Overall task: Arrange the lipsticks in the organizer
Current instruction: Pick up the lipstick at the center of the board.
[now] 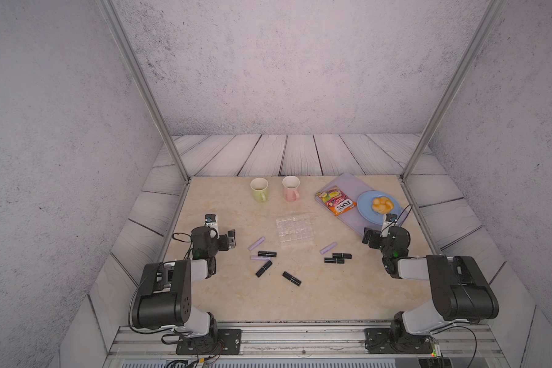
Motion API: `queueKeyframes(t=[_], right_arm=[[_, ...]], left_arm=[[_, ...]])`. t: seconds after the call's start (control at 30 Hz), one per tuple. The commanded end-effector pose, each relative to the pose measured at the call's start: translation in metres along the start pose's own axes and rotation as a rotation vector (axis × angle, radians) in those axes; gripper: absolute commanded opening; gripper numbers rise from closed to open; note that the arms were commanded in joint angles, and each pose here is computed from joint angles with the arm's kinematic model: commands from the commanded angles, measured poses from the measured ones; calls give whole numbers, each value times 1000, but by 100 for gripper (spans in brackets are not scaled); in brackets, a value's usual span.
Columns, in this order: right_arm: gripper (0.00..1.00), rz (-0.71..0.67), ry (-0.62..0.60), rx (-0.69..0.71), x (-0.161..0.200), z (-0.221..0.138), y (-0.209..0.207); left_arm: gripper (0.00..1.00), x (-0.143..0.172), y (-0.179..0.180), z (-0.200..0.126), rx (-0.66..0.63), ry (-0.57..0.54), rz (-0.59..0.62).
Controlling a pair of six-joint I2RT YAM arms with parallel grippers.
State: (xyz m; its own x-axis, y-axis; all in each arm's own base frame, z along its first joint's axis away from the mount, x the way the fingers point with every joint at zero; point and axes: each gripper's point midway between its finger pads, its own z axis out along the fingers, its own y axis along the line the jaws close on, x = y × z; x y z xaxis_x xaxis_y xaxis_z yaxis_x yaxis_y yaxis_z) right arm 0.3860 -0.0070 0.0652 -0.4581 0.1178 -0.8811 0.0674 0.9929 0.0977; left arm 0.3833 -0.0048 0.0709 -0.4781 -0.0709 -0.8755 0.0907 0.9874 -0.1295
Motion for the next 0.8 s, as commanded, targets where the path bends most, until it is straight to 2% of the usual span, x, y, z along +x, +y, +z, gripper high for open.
queueKeyframes(t=[0.0, 0.2, 0.33, 0.43, 0.5, 0.57, 0.63, 0.7, 0.77], right_arm=[[100, -123, -103, -60, -29, 5, 10], [100, -107, -128, 80, -48, -7, -3], [100, -120, -85, 106, -70, -19, 1], [100, 13, -35, 159, -86, -33, 3], [100, 67, -2, 154, -97, -44, 15], [100, 40, 7, 133, -115, -58, 35], [100, 30, 29, 93, -130, -76, 55], [100, 148, 104, -56, -138, -96, 83], [100, 343, 162, -173, -138, -107, 103]], left_arm=[[98, -35, -3, 3, 38, -122, 105], [98, -45, -11, -2, -2, -98, 154], [98, -53, -9, -17, -104, -139, 165], [98, -65, -20, -29, -137, -137, 203], [98, -85, -25, -45, -175, -170, 154], [98, -105, -28, -61, -176, -193, 43], [98, -119, -31, -74, -168, -165, -22], [98, -130, -40, -86, -135, -117, -59], [98, -141, -52, -100, -81, -89, -105]])
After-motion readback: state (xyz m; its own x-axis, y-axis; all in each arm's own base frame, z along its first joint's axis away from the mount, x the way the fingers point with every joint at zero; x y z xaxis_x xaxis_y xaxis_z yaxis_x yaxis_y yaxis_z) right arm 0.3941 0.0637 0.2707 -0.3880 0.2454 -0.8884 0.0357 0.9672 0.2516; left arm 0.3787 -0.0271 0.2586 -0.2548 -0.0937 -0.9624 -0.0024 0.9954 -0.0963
